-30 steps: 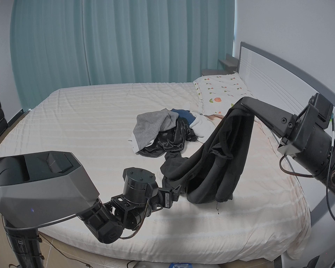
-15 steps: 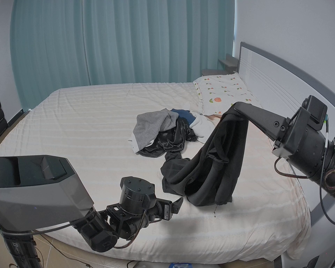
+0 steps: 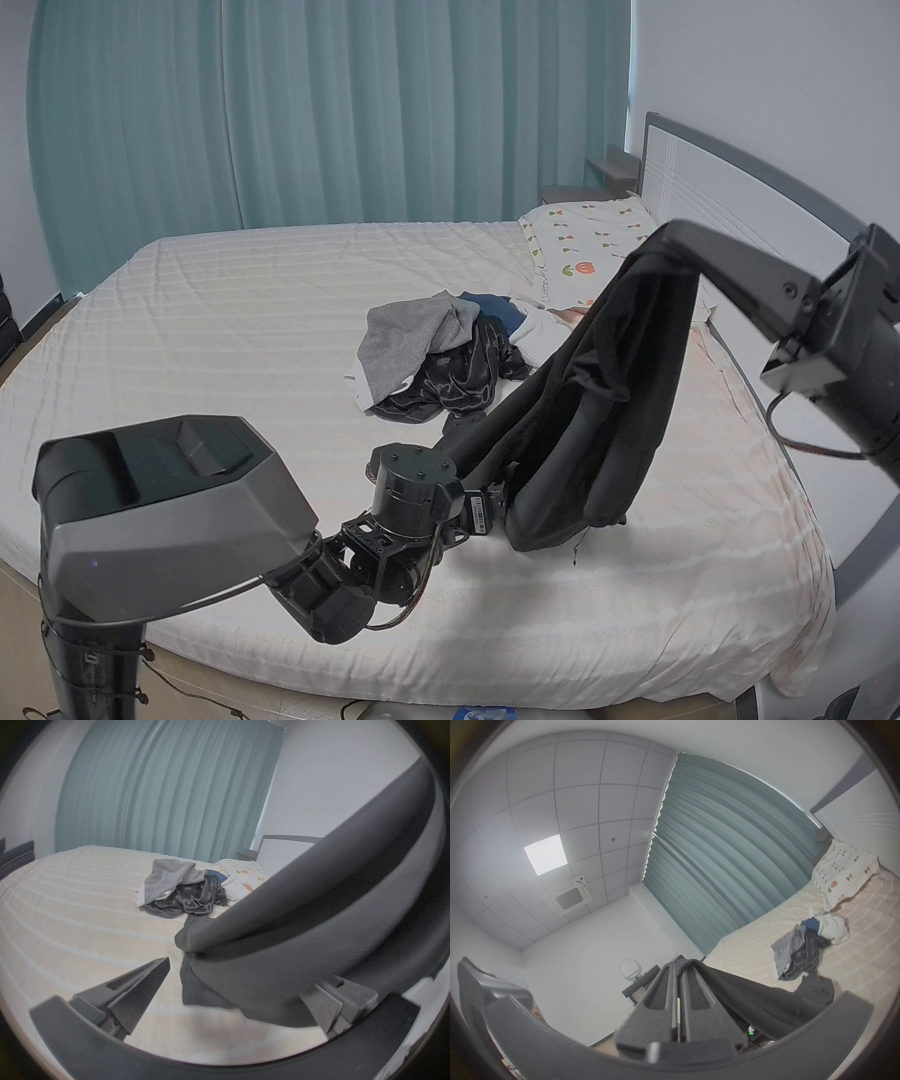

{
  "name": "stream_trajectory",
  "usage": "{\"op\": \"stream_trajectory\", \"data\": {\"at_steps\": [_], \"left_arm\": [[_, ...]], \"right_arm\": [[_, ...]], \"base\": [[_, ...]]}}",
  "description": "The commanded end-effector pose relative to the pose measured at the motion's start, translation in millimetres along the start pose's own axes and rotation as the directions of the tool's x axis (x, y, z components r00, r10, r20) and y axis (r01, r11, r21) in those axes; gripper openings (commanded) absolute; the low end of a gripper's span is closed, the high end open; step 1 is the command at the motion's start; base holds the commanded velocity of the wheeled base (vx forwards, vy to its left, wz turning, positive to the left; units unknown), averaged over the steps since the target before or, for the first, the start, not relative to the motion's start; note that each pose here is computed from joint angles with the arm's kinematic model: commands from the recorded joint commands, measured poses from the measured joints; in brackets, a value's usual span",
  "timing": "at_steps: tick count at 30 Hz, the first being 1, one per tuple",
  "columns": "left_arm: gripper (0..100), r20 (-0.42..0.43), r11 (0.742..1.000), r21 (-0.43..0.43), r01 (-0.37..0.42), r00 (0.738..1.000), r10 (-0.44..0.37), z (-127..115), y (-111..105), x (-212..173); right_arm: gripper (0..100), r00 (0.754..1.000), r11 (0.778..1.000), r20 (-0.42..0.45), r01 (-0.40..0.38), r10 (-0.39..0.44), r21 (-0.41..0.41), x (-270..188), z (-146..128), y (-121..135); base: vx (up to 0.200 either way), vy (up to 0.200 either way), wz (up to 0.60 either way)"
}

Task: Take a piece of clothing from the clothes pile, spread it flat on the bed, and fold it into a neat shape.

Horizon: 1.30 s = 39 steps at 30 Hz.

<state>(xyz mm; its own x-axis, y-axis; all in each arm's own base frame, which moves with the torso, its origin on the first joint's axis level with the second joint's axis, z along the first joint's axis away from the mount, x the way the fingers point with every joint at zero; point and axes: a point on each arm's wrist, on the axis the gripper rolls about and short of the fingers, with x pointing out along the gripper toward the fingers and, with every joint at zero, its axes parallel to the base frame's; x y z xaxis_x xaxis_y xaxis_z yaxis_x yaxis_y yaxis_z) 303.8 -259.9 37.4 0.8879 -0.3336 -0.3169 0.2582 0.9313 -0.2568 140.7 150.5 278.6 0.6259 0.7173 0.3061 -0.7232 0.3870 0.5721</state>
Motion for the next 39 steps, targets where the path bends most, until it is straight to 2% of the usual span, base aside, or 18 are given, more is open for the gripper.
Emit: {"op": "stream_trajectory", "data": {"at_steps": [1, 7, 11, 12, 17, 20, 22, 23, 24, 25, 26, 28, 31, 33, 34, 35, 37, 39], "left_arm": [[100, -0.009, 0.998, -0.039, -0.059, 0.998, 0.058, -15.9, 12.2, 25.9], [100, -0.018, 0.993, -0.093, -0.076, 0.997, 0.074, -16.9, 19.1, 25.9], [100, -0.054, 0.989, -0.117, -0.093, 0.995, 0.087, -25.0, 26.2, 22.2], [0, -0.063, 0.988, -0.122, -0.096, 0.994, 0.089, -27.2, 27.3, 21.4], [0, -0.128, 0.982, -0.186, -0.044, 0.992, 0.020, -34.9, 29.1, 9.0], [0, -0.105, 0.973, -0.231, 0.028, 0.993, -0.053, -14.8, 27.2, -13.5], [0, -0.106, 0.972, -0.233, 0.033, 0.993, -0.060, -12.6, 27.5, -17.4], [0, -0.077, 0.968, -0.245, 0.052, 0.994, -0.073, 1.6, 27.8, -27.7], [0, -0.069, 0.967, -0.248, 0.054, 0.995, -0.073, 4.6, 28.2, -29.0], [0, -0.019, 0.962, -0.261, 0.076, 0.996, -0.083, 24.0, 28.2, -39.1], [0, 0.000, 0.961, -0.266, 0.080, 0.997, -0.083, 32.1, 29.6, -42.1], [0, 0.078, 0.953, -0.287, 0.098, 0.994, -0.078, 63.7, 34.9, -54.4], [0, 0.115, 0.955, -0.287, 0.070, 0.993, -0.038, 100.1, 41.9, -67.5], [0, 0.124, 0.956, -0.286, 0.059, 0.992, -0.024, 108.5, 44.6, -69.8], [0, 0.166, 0.955, -0.292, 0.051, 0.986, -0.002, 125.2, 46.6, -73.3], [0, 0.189, 0.954, -0.295, 0.053, 0.982, 0.003, 131.8, 46.7, -75.5], [0, 0.227, 0.952, -0.301, 0.054, 0.974, 0.017, 141.7, 46.1, -82.3], [0, 0.239, 0.955, -0.294, 0.047, 0.971, 0.026, 144.9, 46.6, -89.7]], "right_arm": [[0, 0.994, 0.999, 0.097, -0.051, 0.052, -0.017, -12.4, 30.2, 19.1], [0, 0.988, 0.999, 0.152, -0.027, 0.033, -0.038, -11.4, 46.4, 18.7], [0, 0.994, 1.000, 0.113, 0.010, -0.006, -0.029, -7.4, 37.1, 6.8], [0, 0.995, 0.999, 0.096, 0.021, -0.018, -0.029, -6.7, 33.2, 2.5], [0, 0.996, 0.995, 0.005, 0.094, -0.094, -0.031, -0.8, 14.6, -26.6], [0, 0.985, 0.985, -0.017, 0.172, -0.173, -0.034, 4.9, 7.9, -49.0], [0, 0.982, 0.982, -0.022, 0.185, -0.186, -0.034, 6.0, 6.4, -53.0], [0, 0.973, 0.974, -0.041, 0.226, -0.227, -0.035, 9.1, 2.2, -66.8], [0, 0.971, 0.972, -0.046, 0.231, -0.233, -0.035, 9.5, 1.4, -69.2], [0, 0.959, 0.962, -0.080, 0.269, -0.272, -0.036, 11.7, -3.7, -85.4], [0, 0.955, 0.959, -0.089, 0.282, -0.284, -0.037, 12.5, -4.9, -90.9], [0, 0.934, 0.941, -0.116, 0.336, -0.337, -0.036, 16.4, -10.7, -110.8], [0, 0.906, 0.919, -0.153, 0.392, -0.395, -0.046, 28.1, -24.3, -135.7], [0, 0.899, 0.912, -0.154, 0.407, -0.409, -0.049, 32.9, -27.2, -141.9], [0, 0.896, 0.901, -0.099, 0.428, -0.434, -0.074, 48.8, -24.8, -148.5], [0, 0.893, 0.893, -0.055, 0.442, -0.447, -0.083, 55.8, -20.7, -149.3], [0, 0.881, 0.876, 0.042, 0.472, -0.471, -0.094, 70.1, -8.9, -148.2], [0, 0.871, 0.866, 0.099, 0.489, -0.481, -0.103, 75.0, -1.1, -144.9]], "base": [[0.000, 0.000, 0.00], [0.000, 0.000, 0.00], [0.000, 0.000, 0.00], [0.000, 0.000, 0.00], [0.000, 0.000, 0.00], [0.000, 0.000, 0.00], [0.000, 0.000, 0.00], [0.000, 0.000, 0.00], [0.000, 0.000, 0.00], [0.000, 0.000, 0.00], [0.000, 0.000, 0.00], [0.000, 0.000, 0.00], [0.000, 0.000, 0.00], [0.000, 0.000, 0.00], [0.000, 0.000, 0.00], [0.000, 0.000, 0.00], [0.000, 0.000, 0.00], [0.000, 0.000, 0.00]]}}
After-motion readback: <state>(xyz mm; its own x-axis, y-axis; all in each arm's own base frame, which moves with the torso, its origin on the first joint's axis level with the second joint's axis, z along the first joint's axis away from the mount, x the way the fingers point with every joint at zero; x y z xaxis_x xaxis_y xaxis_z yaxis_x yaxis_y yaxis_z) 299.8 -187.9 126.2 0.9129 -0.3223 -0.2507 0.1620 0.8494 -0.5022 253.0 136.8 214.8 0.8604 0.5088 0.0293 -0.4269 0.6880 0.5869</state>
